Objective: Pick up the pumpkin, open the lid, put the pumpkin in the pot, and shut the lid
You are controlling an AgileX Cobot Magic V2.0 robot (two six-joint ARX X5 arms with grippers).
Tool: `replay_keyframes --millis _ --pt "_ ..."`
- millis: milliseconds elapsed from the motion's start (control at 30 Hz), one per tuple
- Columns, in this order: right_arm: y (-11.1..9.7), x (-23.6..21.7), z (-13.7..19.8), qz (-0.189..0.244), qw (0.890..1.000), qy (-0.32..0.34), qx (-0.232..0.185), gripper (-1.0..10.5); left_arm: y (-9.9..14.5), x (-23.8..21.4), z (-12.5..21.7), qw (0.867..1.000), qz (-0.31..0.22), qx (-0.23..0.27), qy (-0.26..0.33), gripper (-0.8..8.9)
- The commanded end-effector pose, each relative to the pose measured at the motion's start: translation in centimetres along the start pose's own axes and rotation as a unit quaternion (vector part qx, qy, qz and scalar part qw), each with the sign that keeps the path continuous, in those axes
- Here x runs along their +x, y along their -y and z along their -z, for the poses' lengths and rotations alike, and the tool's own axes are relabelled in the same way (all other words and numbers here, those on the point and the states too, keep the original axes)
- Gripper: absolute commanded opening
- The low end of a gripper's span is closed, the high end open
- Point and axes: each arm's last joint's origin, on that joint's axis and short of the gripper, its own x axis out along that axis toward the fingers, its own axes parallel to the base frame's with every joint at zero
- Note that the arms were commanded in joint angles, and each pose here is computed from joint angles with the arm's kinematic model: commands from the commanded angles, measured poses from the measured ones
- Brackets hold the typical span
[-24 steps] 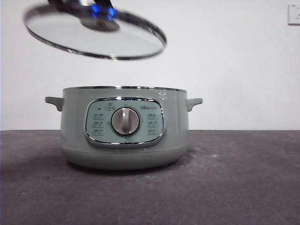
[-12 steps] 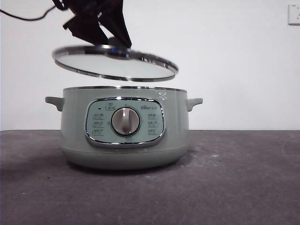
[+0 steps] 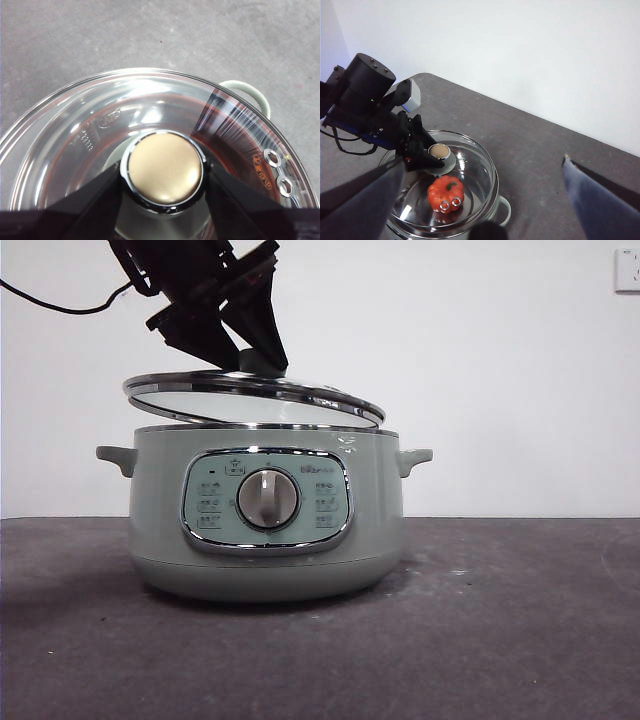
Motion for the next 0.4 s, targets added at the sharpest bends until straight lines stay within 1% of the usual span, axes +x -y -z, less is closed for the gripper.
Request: replay_keyframes --millis 33,400 --pt "-0.03 0.15 0.00 0.001 1.000 -0.001 0.005 6.3 0.18 -0.50 -1.07 0.999 0.002 0.017 0.034 -0.09" --pt "-0.03 0.15 0.00 0.001 1.000 -0.001 0.005 6.3 0.17 -0.33 -1.08 0.999 0.004 0.017 0.035 -0.09"
